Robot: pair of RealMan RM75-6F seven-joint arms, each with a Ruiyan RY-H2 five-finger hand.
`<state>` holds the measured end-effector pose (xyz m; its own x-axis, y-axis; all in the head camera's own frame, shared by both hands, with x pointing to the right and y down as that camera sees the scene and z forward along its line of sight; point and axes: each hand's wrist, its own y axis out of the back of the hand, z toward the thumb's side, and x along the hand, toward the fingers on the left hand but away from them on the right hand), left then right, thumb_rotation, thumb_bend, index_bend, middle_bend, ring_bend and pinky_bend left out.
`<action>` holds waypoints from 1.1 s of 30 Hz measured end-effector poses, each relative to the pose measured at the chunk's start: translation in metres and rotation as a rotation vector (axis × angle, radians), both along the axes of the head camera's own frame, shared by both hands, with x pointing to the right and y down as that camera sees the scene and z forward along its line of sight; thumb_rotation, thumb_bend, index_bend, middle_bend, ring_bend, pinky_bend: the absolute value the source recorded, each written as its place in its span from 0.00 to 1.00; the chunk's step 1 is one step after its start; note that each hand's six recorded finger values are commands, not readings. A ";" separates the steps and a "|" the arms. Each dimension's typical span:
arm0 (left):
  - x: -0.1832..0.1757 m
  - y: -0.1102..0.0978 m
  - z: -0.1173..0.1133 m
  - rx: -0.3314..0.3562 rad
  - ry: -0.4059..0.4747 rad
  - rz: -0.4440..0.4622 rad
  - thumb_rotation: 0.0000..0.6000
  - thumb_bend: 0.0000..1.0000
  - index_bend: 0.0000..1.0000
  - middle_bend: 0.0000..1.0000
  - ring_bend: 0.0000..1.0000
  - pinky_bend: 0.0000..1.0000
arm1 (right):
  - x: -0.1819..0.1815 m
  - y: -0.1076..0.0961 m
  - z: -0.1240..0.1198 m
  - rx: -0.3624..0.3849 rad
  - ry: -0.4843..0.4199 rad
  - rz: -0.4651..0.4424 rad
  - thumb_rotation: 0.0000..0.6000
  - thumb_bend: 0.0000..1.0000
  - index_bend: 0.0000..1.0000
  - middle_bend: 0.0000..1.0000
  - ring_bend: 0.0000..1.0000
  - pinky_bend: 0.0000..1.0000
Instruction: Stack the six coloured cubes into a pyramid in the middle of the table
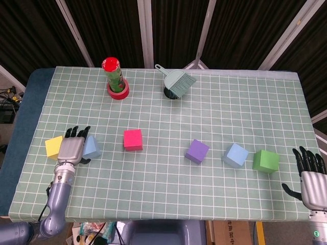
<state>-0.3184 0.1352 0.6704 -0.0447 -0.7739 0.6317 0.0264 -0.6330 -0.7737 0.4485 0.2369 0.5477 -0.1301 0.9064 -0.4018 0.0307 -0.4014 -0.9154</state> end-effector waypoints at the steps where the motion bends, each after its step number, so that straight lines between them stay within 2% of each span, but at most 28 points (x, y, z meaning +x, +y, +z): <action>1: 0.000 -0.001 0.001 0.002 -0.005 -0.001 1.00 0.16 0.00 0.22 0.00 0.01 | 0.000 0.000 0.000 -0.001 0.000 0.002 1.00 0.19 0.00 0.00 0.00 0.00; 9: -0.008 -0.003 0.011 0.003 -0.039 -0.027 1.00 0.20 0.00 0.32 0.00 0.02 | 0.000 0.001 -0.001 -0.004 -0.003 0.005 1.00 0.19 0.00 0.00 0.00 0.00; 15: -0.003 -0.004 0.021 -0.002 -0.036 -0.023 1.00 0.25 0.00 0.34 0.00 0.02 | 0.000 0.003 0.000 -0.008 -0.004 0.004 1.00 0.19 0.00 0.00 0.00 0.00; 27: 0.014 -0.019 0.015 0.067 0.047 0.028 1.00 0.26 0.00 0.36 0.00 0.02 | 0.002 0.003 -0.001 -0.012 -0.009 0.021 1.00 0.19 0.00 0.00 0.00 0.00; 33: 0.029 -0.029 0.013 0.061 0.106 0.087 1.00 0.26 0.00 0.36 0.00 0.02 | 0.003 0.003 -0.001 -0.014 -0.016 0.034 1.00 0.19 0.00 0.00 0.00 0.00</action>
<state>-0.2898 0.1061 0.6839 0.0885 -0.8091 0.5809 -0.0048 -0.5835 -0.8121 0.4516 0.2403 0.5466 -0.1541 0.8958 -0.4169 0.0586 -0.4129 -0.9089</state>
